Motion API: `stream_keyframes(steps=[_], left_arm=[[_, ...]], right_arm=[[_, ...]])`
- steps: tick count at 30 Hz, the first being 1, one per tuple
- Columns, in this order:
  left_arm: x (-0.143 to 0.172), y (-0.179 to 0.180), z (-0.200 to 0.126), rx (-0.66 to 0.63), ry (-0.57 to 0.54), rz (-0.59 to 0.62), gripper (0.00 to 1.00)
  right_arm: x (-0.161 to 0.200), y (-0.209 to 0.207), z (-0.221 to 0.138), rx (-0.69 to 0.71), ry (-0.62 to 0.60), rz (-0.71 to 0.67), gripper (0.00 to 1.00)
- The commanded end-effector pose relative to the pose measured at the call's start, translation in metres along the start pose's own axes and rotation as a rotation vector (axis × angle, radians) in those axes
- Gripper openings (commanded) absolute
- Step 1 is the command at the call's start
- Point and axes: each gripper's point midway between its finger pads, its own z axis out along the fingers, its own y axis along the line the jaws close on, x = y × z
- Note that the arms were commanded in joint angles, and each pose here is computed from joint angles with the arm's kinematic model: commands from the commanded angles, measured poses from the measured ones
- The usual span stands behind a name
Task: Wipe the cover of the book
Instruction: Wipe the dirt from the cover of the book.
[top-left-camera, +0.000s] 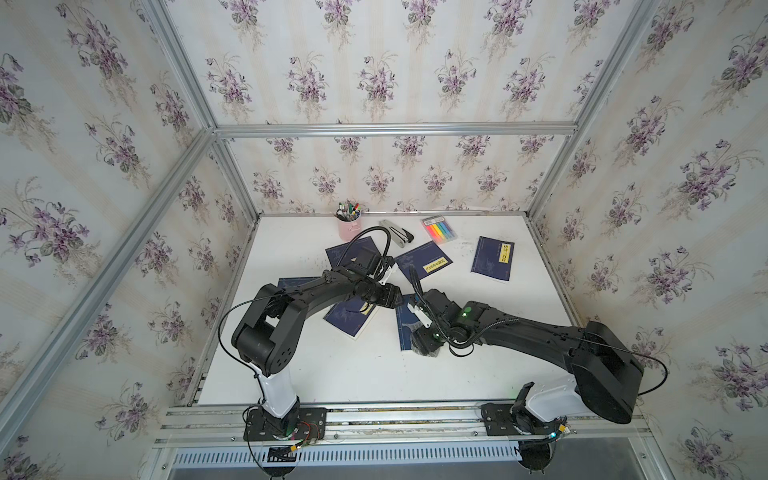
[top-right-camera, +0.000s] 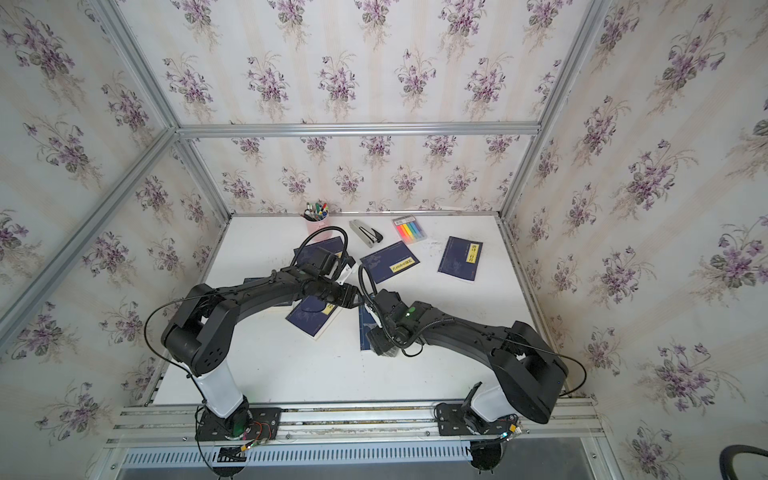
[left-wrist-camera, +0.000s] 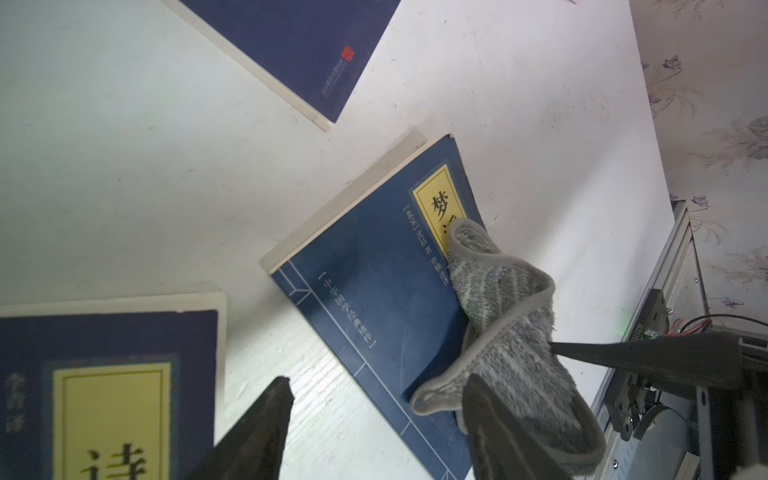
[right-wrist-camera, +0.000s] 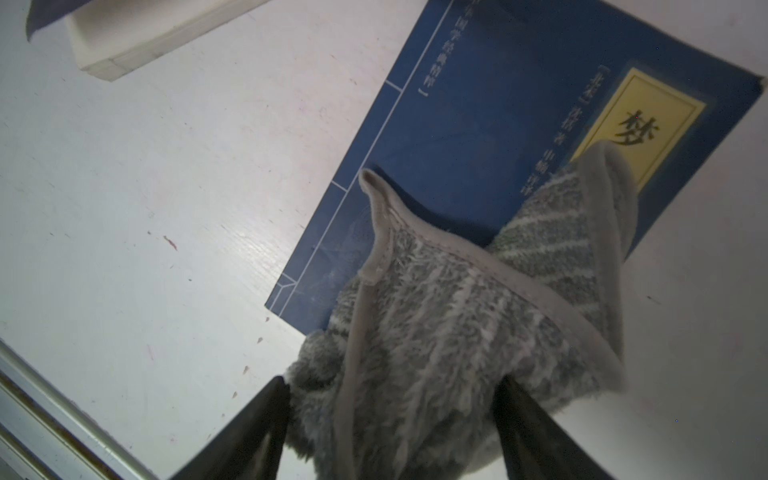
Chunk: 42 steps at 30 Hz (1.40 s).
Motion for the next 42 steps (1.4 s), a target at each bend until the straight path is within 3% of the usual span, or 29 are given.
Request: stream_keyframes(steps=[1, 9, 12, 18, 23, 24, 31, 36, 42], left_arm=[[-0.005, -0.003, -0.002, 0.029, -0.019, 0.020, 0.67], [-0.004, -0.003, -0.008, 0.031, -0.033, 0.023, 0.67], [-0.005, -0.002, -0.009, 0.027, -0.037, 0.019, 0.67], [-0.006, 0.000, -0.009, 0.026, -0.038, 0.015, 0.67], [-0.011, 0.002, -0.009, 0.007, -0.033, 0.025, 0.67], [-0.014, 0.002, -0.010, -0.001, -0.033, 0.029, 0.67], [-0.022, -0.008, -0.012, -0.018, -0.018, 0.084, 0.60], [-0.011, -0.011, 0.008, -0.065, 0.066, 0.137, 0.47], [-0.004, -0.003, 0.028, -0.128, 0.126, 0.151, 0.40]], right_arm=[[-0.004, -0.002, 0.005, 0.021, 0.007, -0.035, 0.78], [0.011, -0.003, 0.022, 0.025, 0.105, -0.025, 0.73], [0.015, -0.004, 0.025, 0.034, 0.130, -0.010, 0.66], [0.019, -0.004, 0.028, 0.028, 0.134, 0.014, 0.41], [0.011, -0.001, 0.023, 0.009, 0.074, 0.043, 0.09], [0.009, -0.001, 0.022, 0.007, 0.062, 0.050, 0.07], [-0.009, -0.007, 0.005, 0.003, -0.051, 0.116, 0.07], [-0.016, -0.020, -0.018, 0.029, -0.132, 0.181, 0.06], [-0.015, -0.030, -0.034, 0.033, -0.184, 0.232, 0.06]])
